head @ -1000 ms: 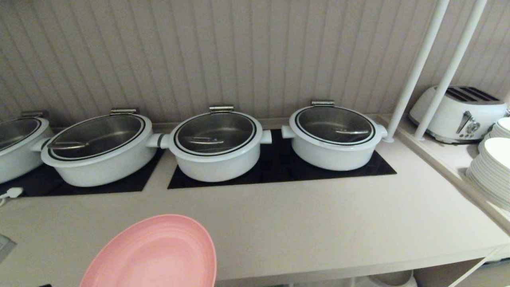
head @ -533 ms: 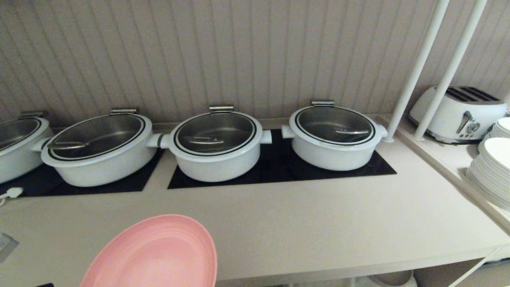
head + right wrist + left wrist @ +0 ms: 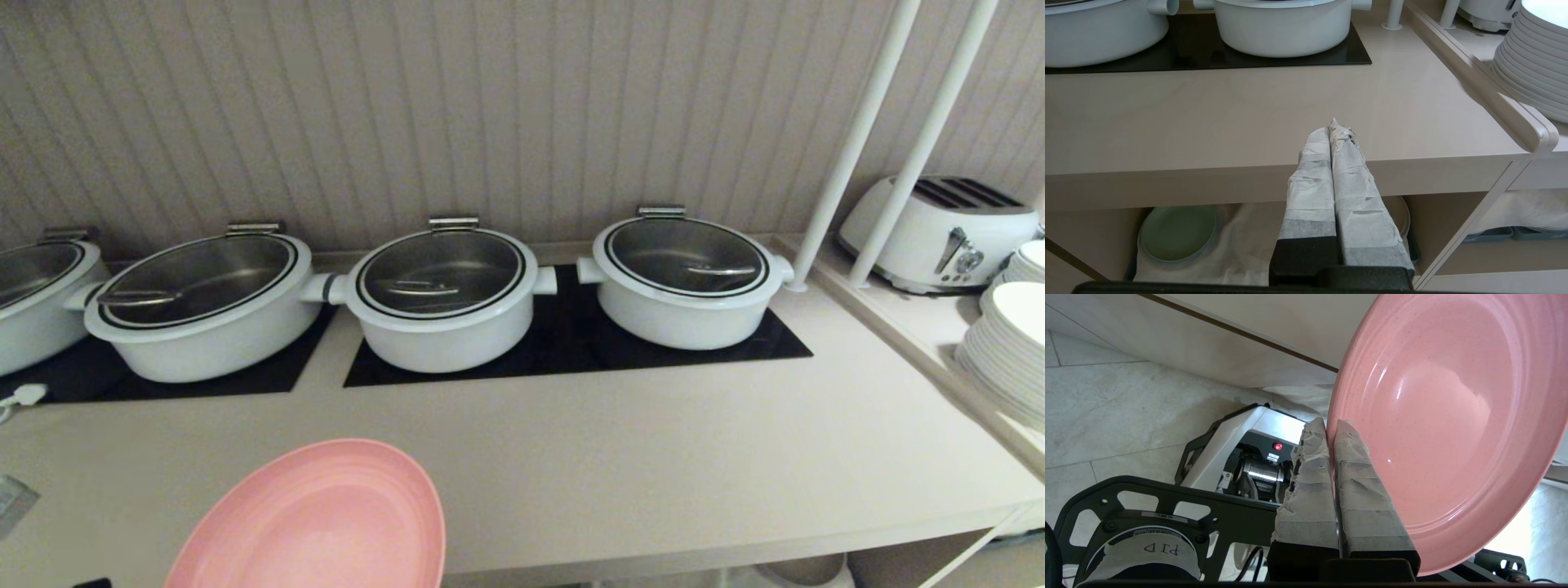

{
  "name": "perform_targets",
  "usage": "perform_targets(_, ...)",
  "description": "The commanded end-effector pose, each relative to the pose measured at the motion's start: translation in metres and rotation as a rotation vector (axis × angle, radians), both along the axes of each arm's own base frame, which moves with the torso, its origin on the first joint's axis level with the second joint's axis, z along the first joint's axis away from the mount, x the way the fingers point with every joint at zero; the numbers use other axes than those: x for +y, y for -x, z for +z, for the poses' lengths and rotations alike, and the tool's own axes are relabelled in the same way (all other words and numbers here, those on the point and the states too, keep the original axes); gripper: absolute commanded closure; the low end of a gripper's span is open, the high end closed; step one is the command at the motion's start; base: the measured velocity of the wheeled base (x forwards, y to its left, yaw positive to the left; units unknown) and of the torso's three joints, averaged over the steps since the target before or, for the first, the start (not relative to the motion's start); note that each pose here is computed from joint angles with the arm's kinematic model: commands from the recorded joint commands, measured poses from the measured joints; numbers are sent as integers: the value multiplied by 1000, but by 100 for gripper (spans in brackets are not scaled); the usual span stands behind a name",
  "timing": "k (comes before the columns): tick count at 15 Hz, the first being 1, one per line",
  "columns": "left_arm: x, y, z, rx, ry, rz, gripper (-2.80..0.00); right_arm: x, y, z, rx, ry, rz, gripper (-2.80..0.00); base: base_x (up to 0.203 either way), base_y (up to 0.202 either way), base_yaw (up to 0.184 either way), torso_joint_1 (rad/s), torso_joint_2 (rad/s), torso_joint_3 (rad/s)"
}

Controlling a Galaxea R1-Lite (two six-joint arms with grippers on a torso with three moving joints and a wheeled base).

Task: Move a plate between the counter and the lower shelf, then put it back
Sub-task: Put the plate in the cupboard

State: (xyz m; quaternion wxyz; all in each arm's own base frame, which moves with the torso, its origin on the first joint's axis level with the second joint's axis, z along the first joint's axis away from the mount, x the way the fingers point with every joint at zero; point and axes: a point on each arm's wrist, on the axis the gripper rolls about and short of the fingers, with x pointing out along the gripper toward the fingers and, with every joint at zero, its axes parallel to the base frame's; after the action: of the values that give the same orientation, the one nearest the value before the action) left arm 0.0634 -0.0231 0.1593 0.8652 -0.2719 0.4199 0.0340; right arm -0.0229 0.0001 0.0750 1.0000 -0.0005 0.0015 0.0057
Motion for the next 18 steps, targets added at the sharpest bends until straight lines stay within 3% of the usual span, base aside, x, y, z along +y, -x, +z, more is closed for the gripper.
perform_targets(1,0,-1,0,3,-5,-3,0,0,0,0,2,1,1,0,0,0,0,0,0,0)
perform_targets(5,0,1,-2,5,-23,-19,0,0,0,0,2,1,1,0,0,0,0,0,0,0)
perform_targets(18,3,7,-3,-16,-8,-18,0,0,0,0,2,1,1,0,0,0,0,0,0,0)
